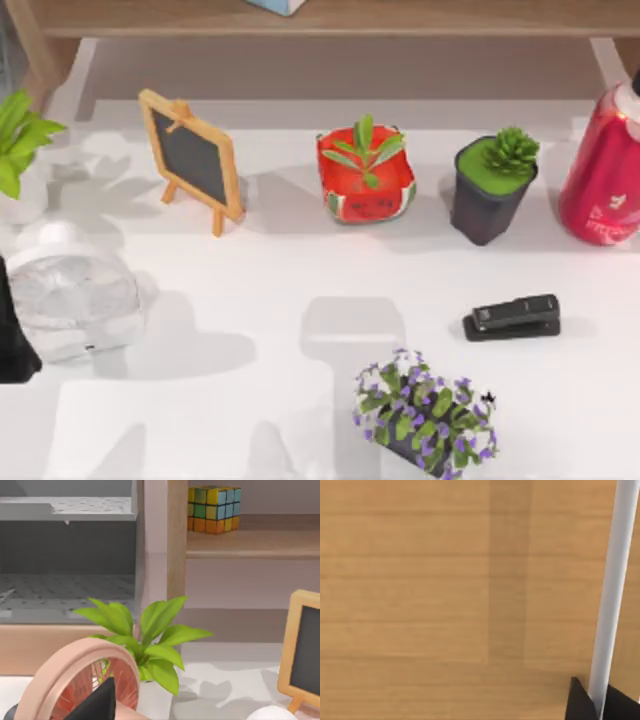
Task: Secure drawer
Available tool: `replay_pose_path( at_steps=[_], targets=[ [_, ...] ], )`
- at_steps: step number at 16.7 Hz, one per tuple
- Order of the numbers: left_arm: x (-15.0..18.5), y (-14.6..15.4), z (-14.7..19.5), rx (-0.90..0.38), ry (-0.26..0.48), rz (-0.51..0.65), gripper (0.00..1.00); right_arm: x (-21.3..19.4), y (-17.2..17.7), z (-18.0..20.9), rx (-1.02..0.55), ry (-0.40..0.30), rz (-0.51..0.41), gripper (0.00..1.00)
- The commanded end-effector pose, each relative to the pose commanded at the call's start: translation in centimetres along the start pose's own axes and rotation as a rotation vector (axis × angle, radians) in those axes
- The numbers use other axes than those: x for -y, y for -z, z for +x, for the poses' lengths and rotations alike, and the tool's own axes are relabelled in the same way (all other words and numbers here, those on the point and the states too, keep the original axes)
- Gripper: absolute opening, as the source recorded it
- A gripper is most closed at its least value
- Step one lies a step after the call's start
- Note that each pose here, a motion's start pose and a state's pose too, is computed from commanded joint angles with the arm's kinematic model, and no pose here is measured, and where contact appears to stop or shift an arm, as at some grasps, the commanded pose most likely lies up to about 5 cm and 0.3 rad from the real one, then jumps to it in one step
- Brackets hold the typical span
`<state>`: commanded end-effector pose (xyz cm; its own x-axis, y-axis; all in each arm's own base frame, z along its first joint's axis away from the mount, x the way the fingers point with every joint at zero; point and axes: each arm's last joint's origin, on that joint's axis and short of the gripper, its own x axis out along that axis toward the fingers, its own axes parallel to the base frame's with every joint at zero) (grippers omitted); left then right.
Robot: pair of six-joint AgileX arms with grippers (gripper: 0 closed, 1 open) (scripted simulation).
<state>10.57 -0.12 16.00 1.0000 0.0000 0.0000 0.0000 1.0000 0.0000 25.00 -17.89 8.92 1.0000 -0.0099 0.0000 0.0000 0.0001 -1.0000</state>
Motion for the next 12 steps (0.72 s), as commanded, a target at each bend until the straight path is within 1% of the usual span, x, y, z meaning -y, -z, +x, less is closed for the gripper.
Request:
replay_pose_path(
  at_steps=[3,5,7,9,12],
  targets=[
    [0.0,0.0,0.0,0.0,0.0,0.0,1.0,-0.3,-0.1,0.5,-0.004,-0.01,0.008,0.0],
    [0.0,0.0,0.0,0.0,0.0,0.0,1.0,-0.3,0.0,2.1,-0.002,-0.01,0.009,0.0],
    [0.0,0.0,0.0,0.0,0.0,0.0,1.0,0.3,0.5,4.2,0.0,0.015,-0.008,0.0],
    [0.0,0.0,0.0,0.0,0.0,0.0,1.0,0.2,0.2,5.9,0.0,0.005,0.0,0.0],
    [0.0,0.0,0.0,0.0,0.0,0.0,1.0,-0.1,0.0,6.3,-0.002,-0.004,0.005,0.0]
  ],
)
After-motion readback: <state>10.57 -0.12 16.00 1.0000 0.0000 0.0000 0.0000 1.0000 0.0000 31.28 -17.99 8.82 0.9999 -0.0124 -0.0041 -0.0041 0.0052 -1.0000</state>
